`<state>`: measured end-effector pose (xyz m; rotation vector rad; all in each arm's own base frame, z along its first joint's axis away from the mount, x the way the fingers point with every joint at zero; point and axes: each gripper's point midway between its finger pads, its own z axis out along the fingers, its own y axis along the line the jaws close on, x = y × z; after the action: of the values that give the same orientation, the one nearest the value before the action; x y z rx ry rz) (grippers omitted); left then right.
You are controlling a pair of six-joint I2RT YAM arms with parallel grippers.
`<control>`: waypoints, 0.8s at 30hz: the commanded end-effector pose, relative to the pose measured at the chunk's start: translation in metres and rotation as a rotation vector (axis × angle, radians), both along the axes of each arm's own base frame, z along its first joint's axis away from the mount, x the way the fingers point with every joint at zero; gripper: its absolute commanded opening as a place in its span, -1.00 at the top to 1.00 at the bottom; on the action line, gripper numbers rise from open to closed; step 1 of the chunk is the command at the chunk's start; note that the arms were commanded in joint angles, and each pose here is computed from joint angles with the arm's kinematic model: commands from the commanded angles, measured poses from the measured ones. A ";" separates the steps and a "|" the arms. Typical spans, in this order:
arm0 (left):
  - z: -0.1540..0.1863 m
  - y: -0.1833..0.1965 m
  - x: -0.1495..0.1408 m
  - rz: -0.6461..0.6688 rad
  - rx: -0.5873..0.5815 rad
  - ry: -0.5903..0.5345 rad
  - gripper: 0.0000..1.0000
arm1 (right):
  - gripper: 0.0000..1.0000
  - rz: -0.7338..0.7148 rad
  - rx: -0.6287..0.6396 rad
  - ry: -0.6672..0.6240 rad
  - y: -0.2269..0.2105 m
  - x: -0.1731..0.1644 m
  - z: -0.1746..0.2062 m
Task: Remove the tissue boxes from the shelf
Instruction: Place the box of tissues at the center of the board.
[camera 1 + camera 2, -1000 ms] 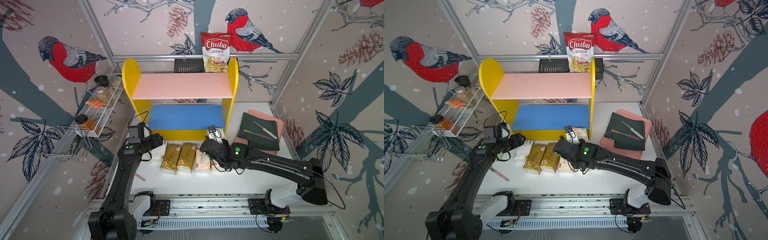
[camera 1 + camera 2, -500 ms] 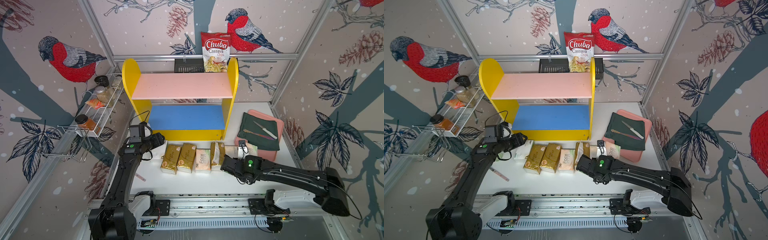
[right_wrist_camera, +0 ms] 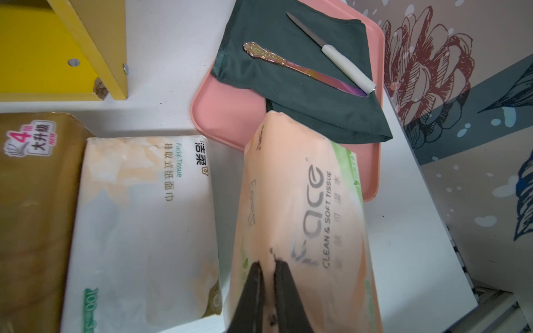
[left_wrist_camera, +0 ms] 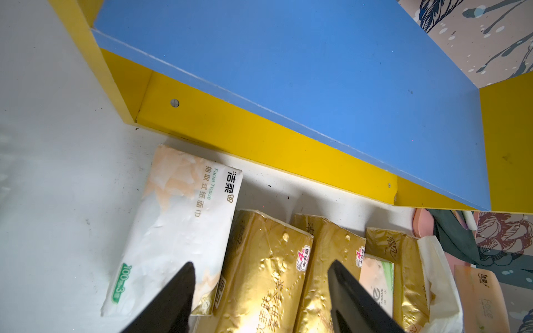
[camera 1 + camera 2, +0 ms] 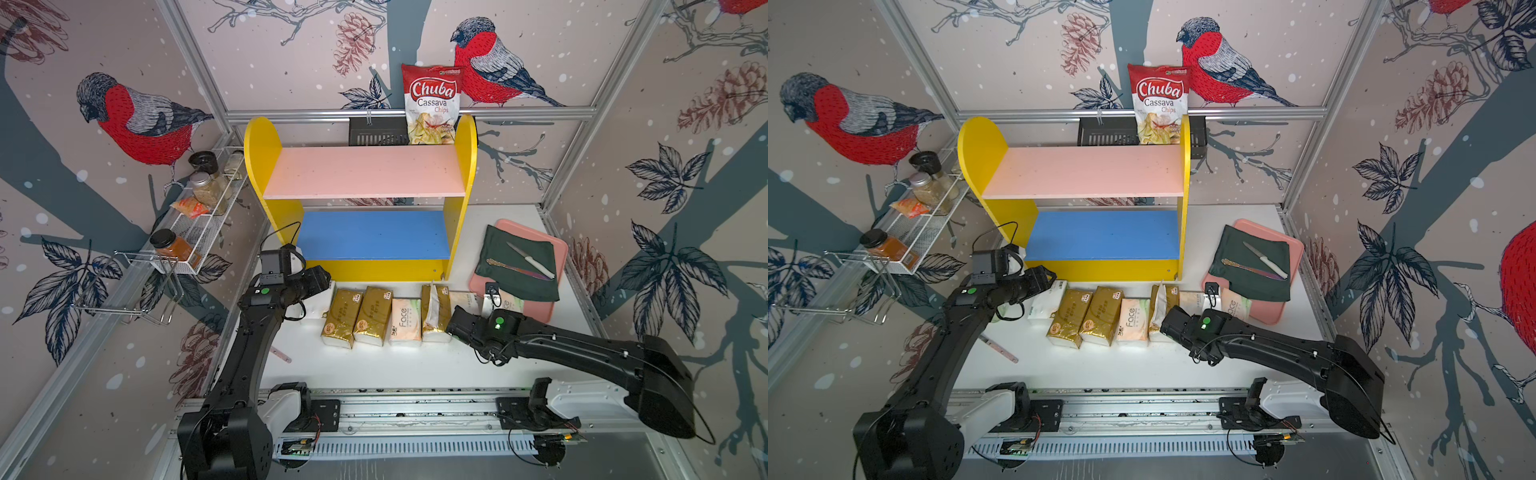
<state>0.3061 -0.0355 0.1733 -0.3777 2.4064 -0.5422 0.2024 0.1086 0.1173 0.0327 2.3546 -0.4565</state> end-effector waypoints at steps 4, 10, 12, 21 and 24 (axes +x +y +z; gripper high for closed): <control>0.000 0.000 0.004 -0.010 0.011 -0.016 -0.46 | 1.00 -0.001 -0.109 0.063 -0.001 0.000 -0.016; -0.001 0.001 0.001 -0.010 0.018 -0.013 -0.46 | 0.21 -0.004 -0.101 0.078 0.001 -0.001 -0.020; -0.002 0.001 0.000 -0.010 0.017 -0.009 -0.46 | -0.14 -0.003 -0.062 0.064 0.004 0.000 -0.014; -0.001 0.000 0.000 -0.007 0.009 -0.011 -0.47 | -1.00 -0.122 0.365 -0.088 -0.016 0.042 0.028; 0.000 0.000 -0.002 -0.006 0.013 -0.012 -0.47 | -1.00 -0.193 0.547 -0.174 -0.042 0.052 0.037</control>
<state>0.3054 -0.0355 0.1716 -0.3732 2.4035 -0.5397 0.2383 0.0564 0.1432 0.5107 2.2925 -0.1379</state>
